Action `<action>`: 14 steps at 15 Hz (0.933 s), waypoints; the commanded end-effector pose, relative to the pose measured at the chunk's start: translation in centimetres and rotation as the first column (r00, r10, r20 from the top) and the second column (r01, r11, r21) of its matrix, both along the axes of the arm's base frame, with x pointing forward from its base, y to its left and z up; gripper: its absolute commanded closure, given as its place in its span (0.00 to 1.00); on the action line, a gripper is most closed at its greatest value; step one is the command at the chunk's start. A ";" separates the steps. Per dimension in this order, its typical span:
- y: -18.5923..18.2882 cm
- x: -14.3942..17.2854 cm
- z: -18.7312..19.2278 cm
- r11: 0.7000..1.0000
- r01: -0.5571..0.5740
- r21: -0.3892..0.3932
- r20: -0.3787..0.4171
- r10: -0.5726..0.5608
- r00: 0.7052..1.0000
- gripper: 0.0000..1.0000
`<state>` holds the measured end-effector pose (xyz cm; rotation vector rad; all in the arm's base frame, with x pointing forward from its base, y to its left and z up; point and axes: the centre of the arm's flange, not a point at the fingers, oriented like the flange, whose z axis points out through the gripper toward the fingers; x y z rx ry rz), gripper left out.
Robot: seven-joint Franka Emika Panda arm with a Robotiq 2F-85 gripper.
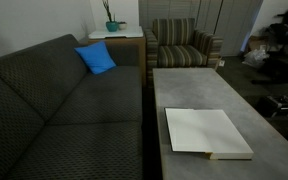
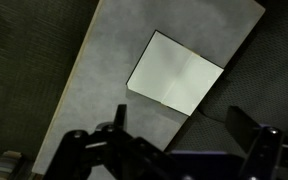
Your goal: Close the book
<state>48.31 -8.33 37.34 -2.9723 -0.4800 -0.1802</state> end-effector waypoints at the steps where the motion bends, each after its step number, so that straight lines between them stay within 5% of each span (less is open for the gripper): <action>1: 2.6 3.8 -2.2 0.995 -0.098 -0.028 -0.003 0.098 0.995 0.00; 7: 8.9 7.8 -7.0 0.949 -0.316 -0.010 -0.060 0.314 0.947 0.00; 8: 8.3 5.5 -5.4 0.968 -0.249 -0.023 -0.045 0.247 0.968 0.00; 14: 9.4 7.0 -7.2 0.955 -0.298 -0.016 -0.063 0.296 0.953 0.00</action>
